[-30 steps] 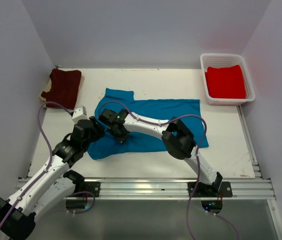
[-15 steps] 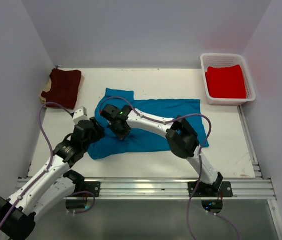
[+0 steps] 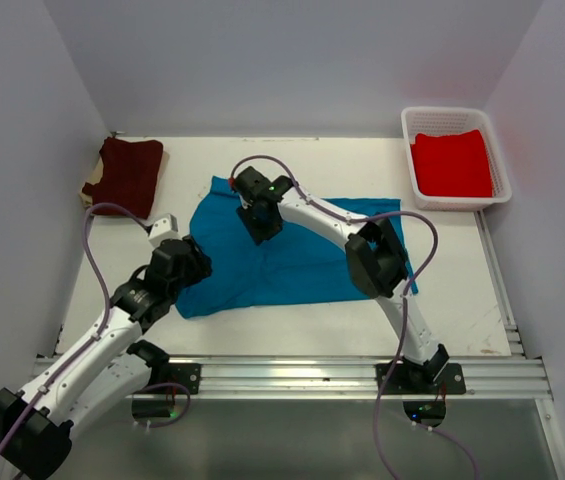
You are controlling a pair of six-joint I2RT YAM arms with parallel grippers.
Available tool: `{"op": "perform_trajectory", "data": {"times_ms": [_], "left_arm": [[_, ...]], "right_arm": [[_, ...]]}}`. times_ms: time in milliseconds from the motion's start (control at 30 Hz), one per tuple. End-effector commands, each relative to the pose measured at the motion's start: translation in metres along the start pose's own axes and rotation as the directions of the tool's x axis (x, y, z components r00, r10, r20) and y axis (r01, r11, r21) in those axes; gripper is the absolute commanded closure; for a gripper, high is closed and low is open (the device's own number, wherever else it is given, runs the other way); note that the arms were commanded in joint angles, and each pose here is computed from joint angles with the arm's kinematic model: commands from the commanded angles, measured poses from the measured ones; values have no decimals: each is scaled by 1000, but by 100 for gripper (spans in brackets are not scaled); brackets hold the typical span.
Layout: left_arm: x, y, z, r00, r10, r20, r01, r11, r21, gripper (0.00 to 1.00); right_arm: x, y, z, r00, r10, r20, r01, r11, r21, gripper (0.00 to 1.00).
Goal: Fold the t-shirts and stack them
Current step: Fold the flattened tshirt in 1/3 of the way
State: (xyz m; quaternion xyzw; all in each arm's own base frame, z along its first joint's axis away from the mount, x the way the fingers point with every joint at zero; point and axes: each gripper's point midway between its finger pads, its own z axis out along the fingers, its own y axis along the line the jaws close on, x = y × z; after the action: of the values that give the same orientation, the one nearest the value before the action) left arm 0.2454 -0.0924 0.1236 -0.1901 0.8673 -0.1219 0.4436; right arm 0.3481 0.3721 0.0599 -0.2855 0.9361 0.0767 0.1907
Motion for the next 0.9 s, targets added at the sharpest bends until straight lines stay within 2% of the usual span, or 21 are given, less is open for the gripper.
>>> {"op": "perform_trajectory", "data": {"times_ms": [0, 67, 100, 200, 400, 500, 600, 633, 667, 733, 767, 867], "left_arm": [[-2, -4, 3, 1000, -4, 4, 4, 1000, 15, 48], [0, -5, 3, 1000, 0, -1, 0, 1000, 23, 48], [0, -6, 3, 1000, 10, -4, -10, 999, 30, 48], [0, -18, 3, 999, 51, -4, -50, 994, 100, 48], [27, -48, 15, 985, 149, -89, -118, 952, 283, 54], [46, -59, 27, 973, 183, -137, -125, 928, 352, 63], [57, -64, 38, 965, 204, -163, -129, 916, 380, 79], [59, -66, 40, 962, 208, -175, -127, 914, 385, 83], [65, -64, 44, 956, 214, -199, -128, 919, 374, 90], [65, -62, 46, 955, 212, -208, -127, 925, 358, 92], [68, -58, 46, 952, 211, -223, -127, 932, 339, 93], [69, -42, 44, 944, 208, -256, -142, 957, 251, 96]], "right_arm": [[-3, 4, 13, 1000, -2, -2, 2, 1000, -12, 59], [-3, 1, 10, 1000, 8, 20, -8, 1000, -2, 48], [4, -2, 15, 1000, 14, 18, -14, 1000, 8, 48], [-1, -6, -5, 996, 32, 79, -33, 999, 22, 47], [9, -28, -34, 986, 54, 159, -71, 992, 102, 46], [10, -40, -52, 977, 65, 204, -97, 983, 153, 46], [19, -51, -63, 974, 74, 214, -116, 974, 193, 46], [21, -53, -68, 972, 80, 222, -124, 973, 193, 48], [25, -56, -70, 972, 88, 219, -132, 971, 199, 60], [41, -64, -65, 975, 106, 193, -149, 963, 224, 79], [44, -68, -68, 971, 131, 202, -176, 958, 227, 100], [68, -78, -61, 968, 179, 174, -219, 945, 245, 100]]}}
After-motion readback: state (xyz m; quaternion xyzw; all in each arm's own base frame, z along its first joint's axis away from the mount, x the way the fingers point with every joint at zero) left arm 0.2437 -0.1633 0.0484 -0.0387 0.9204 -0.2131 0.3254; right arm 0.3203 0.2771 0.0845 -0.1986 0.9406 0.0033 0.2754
